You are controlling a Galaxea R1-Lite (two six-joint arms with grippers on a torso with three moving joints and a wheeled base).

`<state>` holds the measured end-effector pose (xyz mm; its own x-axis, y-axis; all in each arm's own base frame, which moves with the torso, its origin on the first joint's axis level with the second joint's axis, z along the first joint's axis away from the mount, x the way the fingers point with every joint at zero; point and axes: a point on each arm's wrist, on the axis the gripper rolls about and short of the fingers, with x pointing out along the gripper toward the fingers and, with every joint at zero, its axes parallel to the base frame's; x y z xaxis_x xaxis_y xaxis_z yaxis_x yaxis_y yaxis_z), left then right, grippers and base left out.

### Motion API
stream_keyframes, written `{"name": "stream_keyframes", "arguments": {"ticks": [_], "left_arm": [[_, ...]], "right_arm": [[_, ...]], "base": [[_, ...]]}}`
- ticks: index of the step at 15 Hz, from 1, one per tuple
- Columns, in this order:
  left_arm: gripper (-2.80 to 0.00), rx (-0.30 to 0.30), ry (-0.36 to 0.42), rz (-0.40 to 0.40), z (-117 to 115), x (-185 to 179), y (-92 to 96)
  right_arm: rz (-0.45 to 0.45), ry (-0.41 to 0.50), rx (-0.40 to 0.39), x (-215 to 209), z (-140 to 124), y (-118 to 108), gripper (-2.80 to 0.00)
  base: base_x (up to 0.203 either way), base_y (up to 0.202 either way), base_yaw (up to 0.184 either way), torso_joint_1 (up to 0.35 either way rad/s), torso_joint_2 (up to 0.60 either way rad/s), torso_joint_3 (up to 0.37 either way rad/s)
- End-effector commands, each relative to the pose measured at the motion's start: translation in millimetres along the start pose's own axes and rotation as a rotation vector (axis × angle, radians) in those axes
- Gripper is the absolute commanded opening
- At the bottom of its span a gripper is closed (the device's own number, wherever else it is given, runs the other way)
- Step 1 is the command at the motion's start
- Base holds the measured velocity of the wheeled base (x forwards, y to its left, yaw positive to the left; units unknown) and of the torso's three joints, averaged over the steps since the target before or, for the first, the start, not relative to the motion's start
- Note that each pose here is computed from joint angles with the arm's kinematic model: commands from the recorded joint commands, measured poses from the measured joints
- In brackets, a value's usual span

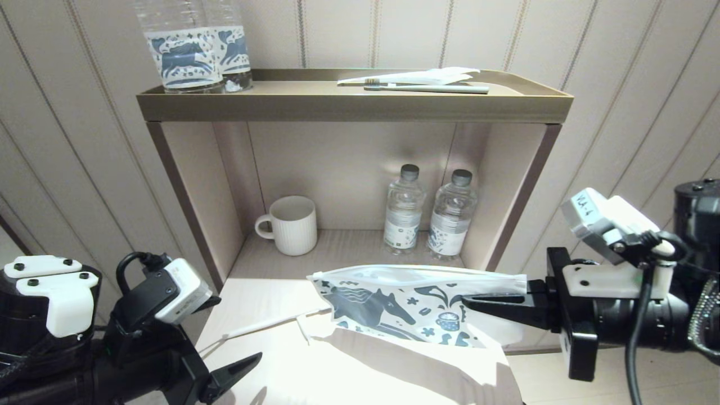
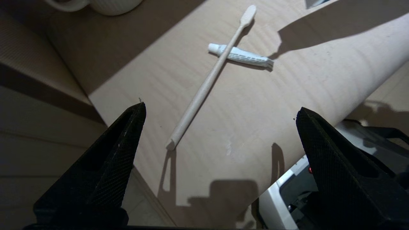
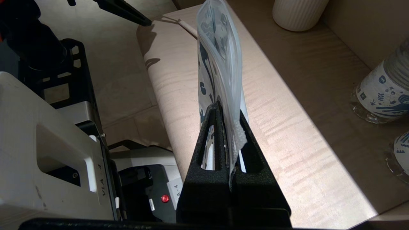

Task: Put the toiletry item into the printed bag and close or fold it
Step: Pick up a toothbrush

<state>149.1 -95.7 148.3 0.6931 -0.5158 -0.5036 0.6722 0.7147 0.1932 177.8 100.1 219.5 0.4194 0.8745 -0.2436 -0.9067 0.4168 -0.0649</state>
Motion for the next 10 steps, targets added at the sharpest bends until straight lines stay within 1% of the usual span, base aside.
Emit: {"name": "stream_keyframes", "arguments": {"ticks": [1,2,4,8,10], "left_arm": [[0.0,0.011,0.011,0.017,-1,-3,-0.1],[0.0,0.027,0.042,0.026,-3,-3,-0.2],[0.0,0.05,0.075,0.035,-5,2,0.3],[0.0,0.103,0.147,0.056,-4,23,3.1],[0.0,0.113,0.186,0.059,-5,34,4.4]], "right_arm": [[0.003,-0.011,-0.009,-3,3,2,-2.8],[0.004,-0.011,-0.011,-2,3,1,-2.8],[0.004,-0.011,-0.01,-2,3,1,-2.8],[0.006,-0.007,-0.008,-1,2,1,-2.8],[0.005,-0.007,-0.007,-1,2,0,-2.8]], "base": [[0.0,0.0,0.0,0.0,0.0,0.0],[0.0,0.0,0.0,0.0,0.0,0.0],[0.0,0.0,0.0,0.0,0.0,0.0],[0.0,0.0,0.0,0.0,0.0,0.0],[0.0,0.0,0.0,0.0,0.0,0.0]]}}
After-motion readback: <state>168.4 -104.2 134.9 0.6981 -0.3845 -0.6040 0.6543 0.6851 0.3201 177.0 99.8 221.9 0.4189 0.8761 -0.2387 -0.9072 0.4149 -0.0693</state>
